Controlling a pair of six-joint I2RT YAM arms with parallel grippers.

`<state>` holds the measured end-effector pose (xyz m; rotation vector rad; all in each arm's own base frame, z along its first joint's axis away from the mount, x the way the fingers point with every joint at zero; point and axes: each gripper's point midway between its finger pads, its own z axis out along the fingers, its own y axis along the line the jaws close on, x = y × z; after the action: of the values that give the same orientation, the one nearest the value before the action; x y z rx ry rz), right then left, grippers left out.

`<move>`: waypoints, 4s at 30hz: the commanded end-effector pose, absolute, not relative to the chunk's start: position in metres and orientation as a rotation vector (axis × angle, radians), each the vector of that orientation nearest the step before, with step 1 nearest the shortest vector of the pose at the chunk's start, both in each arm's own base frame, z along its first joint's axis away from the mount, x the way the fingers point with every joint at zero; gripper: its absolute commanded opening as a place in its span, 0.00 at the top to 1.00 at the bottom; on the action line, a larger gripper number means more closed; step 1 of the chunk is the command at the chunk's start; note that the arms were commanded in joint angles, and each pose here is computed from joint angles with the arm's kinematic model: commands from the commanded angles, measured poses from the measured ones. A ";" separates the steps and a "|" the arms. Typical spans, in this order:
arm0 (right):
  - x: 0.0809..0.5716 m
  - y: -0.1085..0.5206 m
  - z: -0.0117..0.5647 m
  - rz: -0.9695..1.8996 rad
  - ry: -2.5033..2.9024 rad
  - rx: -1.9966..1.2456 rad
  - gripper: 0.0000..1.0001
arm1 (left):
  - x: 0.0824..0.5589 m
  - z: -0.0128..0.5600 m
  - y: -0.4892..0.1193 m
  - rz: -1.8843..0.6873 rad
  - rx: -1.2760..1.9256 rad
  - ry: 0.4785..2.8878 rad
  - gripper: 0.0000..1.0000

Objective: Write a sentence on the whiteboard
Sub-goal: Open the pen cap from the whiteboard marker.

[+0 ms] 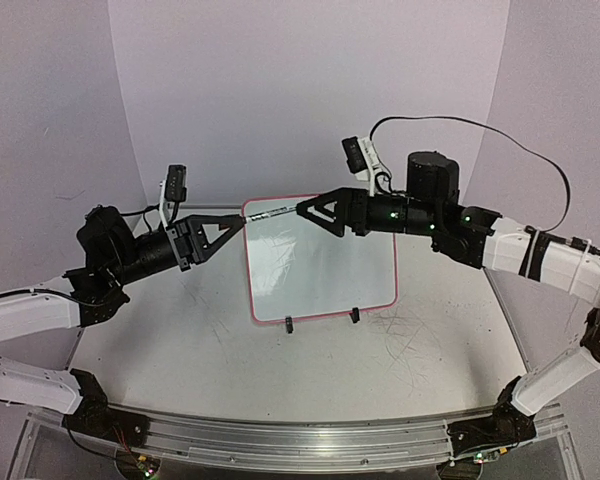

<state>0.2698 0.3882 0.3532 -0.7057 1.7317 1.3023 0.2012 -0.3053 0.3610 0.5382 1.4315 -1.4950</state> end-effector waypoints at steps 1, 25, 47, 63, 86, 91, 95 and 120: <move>0.228 0.404 0.381 1.572 1.579 -0.917 0.07 | 0.192 0.374 -0.311 -1.581 0.587 1.369 1.00; 0.209 0.420 0.372 1.745 1.483 -1.100 0.65 | 0.186 0.363 -0.320 -1.641 0.650 1.384 1.00; 0.211 0.422 0.363 1.743 1.469 -1.105 0.72 | 0.187 0.364 -0.320 -1.651 0.634 1.380 1.00; 0.219 0.425 0.367 1.728 1.460 -1.056 0.87 | 0.191 0.359 -0.319 -1.645 0.608 1.397 1.00; 0.221 0.427 0.358 1.747 1.482 -1.044 0.74 | 0.193 0.360 -0.318 -1.638 0.587 1.397 1.00; 0.220 0.428 0.357 1.752 1.482 -1.054 0.77 | 0.193 0.358 -0.319 -1.644 0.589 1.406 1.00; 0.220 0.428 0.356 1.756 1.483 -1.058 0.87 | 0.194 0.358 -0.320 -1.644 0.589 1.407 1.00; 0.267 0.285 0.346 1.401 1.542 -0.753 1.00 | 0.232 0.320 -0.249 -1.501 0.388 1.557 1.00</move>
<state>0.2815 0.2952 0.3232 -0.7007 1.6389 1.4966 0.2254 -0.2559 0.3273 0.4189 1.5045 -1.5220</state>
